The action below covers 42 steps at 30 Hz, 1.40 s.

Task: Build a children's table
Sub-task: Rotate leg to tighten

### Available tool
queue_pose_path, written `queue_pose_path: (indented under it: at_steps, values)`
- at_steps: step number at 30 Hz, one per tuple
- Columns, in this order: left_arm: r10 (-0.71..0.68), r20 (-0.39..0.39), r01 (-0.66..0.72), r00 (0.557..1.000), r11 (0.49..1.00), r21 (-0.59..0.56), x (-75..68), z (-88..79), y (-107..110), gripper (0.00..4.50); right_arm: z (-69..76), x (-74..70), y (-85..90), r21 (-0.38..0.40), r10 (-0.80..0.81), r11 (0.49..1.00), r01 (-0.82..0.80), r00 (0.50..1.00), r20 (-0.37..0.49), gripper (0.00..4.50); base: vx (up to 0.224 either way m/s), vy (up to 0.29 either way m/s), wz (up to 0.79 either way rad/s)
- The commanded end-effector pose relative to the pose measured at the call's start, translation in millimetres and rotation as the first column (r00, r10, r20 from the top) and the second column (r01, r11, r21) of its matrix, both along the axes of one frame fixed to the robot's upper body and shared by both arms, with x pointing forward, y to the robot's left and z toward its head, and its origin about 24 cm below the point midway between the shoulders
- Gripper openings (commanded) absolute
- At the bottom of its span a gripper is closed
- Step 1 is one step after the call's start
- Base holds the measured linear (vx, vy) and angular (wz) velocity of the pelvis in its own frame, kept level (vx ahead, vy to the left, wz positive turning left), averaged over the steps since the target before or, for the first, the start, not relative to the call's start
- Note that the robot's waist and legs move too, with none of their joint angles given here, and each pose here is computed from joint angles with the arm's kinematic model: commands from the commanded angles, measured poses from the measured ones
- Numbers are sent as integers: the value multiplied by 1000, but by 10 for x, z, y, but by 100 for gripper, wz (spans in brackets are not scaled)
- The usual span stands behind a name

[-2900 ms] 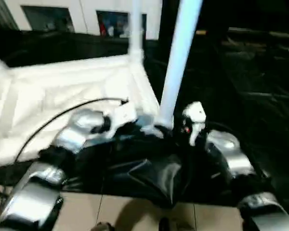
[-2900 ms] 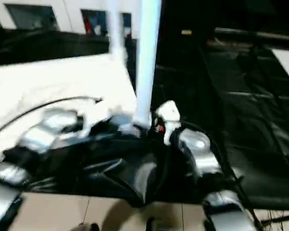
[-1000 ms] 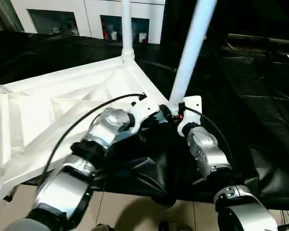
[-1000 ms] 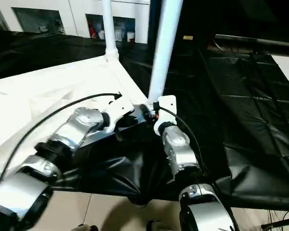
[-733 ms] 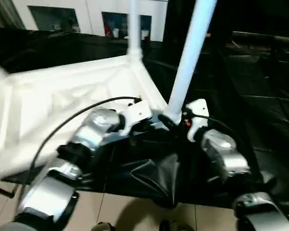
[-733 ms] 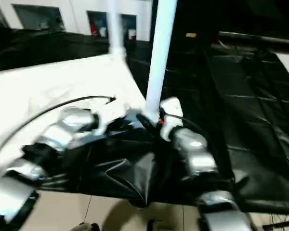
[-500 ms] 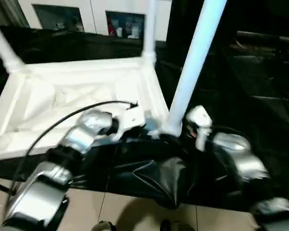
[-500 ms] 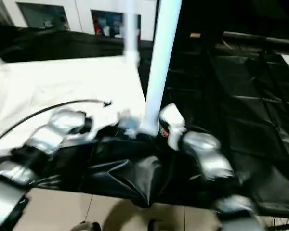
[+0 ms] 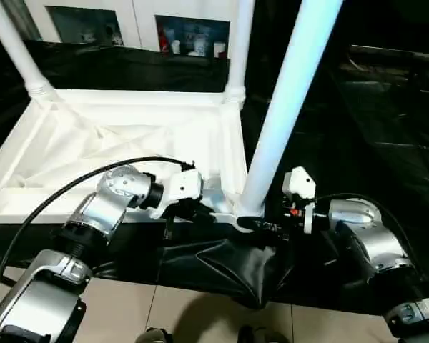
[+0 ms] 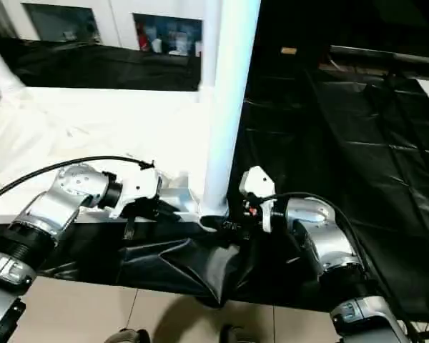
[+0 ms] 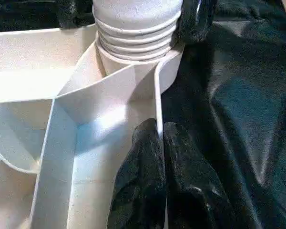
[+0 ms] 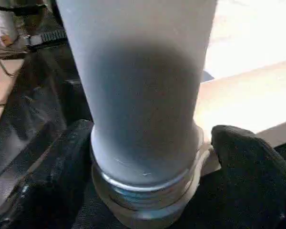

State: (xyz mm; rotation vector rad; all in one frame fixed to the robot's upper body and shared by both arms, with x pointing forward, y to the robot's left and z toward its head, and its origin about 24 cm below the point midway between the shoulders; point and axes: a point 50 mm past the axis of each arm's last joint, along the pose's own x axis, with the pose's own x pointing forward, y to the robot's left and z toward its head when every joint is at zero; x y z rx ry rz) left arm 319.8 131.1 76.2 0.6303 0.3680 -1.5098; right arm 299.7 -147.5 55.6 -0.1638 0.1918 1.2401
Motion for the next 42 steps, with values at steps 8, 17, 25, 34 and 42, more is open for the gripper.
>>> queue_pose_path:
  at_steps: [8, 17, 25, 34, 42]
  values:
    - [-65, -43, 66, 997, 997, 37, -96, -93, -37, 0, -1, -31, 12, 9, 34, 999, -34, 999, -14, 313, 0, 0, 0]
    - [35, -3, -35, 999, 996, 80, -22, -156, -25, 0, -83, -3, 25, 32, -76, 996, 78, 996, -41, 273, 0, 0, 0]
    - [401, 40, -403, 915, 914, 44, 263, -247, -269, 0, -386, 195, 145, 17, -608, 792, 610, 791, -65, 272, 0, 0, 0]
    - [511, 46, -512, 858, 859, 5, 347, -291, -644, 0, -397, 359, 492, 25, -805, 590, 807, 590, -69, 272, 0, 0, 0]
    - [431, 72, -433, 899, 901, 8, 340, -247, -561, 0, -71, 385, 445, 226, -685, 710, 666, 728, 7, 353, 0, 0, 0]
